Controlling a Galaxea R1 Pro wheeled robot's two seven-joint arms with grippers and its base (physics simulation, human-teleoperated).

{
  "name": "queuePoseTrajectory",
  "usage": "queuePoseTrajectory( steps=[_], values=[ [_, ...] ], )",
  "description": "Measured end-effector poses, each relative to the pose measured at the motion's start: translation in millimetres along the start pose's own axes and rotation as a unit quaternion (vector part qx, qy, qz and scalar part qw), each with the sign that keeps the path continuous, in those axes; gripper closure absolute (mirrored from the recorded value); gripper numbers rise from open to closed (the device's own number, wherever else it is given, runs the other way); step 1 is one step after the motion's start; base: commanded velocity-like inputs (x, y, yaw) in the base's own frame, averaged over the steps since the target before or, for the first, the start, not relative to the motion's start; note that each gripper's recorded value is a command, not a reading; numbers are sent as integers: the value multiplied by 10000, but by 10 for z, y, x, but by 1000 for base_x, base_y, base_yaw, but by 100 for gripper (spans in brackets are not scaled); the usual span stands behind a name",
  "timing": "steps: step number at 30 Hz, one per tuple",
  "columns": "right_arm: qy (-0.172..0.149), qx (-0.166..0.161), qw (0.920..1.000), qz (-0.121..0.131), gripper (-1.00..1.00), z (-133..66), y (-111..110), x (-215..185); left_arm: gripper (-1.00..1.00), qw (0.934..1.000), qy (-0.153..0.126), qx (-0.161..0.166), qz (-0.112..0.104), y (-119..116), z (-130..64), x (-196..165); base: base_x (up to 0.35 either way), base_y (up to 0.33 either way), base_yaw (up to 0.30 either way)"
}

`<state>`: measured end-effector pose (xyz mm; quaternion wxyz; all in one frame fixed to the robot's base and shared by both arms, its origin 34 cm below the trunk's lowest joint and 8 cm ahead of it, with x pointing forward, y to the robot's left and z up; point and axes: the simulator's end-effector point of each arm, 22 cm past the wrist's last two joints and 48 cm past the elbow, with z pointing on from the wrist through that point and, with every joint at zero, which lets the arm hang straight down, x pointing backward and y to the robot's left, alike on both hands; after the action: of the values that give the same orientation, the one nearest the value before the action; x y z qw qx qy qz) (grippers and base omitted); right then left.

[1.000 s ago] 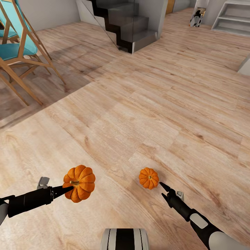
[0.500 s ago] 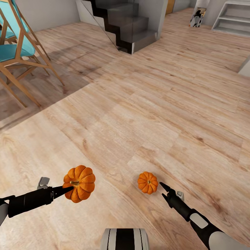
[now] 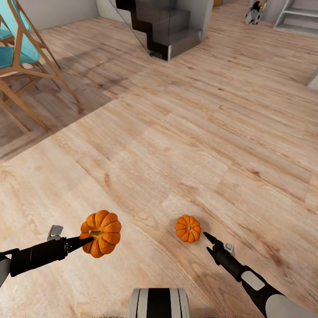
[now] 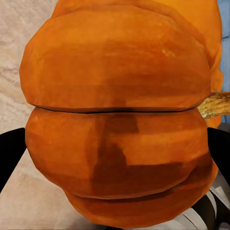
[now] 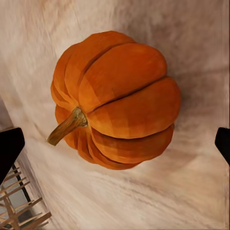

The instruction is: Place each of the two pumpkins and all three candles from the living room inside a cabinet in the living room (use any cabinet), then make sure every cabinet is closed, and position the cauldron so it is next to a table in the living room.

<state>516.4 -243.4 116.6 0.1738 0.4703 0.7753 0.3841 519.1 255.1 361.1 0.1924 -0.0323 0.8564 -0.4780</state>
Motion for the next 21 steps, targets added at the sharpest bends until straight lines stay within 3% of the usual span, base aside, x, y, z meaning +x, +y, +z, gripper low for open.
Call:
queuePoseTrajectory(
  steps=[10, 21],
  values=[
    [57, 249, 9996, 92, -100, 23, -261, 64, 100, 9998, 110, -50, -165, 149, 68, 106, 0, 0, 0],
    [59, 313, 9994, 95, -100, 22, -289, 67, 100, 9998, 102, -38, -171, 144, 67, 103, 0, 0, 0]
  ],
)
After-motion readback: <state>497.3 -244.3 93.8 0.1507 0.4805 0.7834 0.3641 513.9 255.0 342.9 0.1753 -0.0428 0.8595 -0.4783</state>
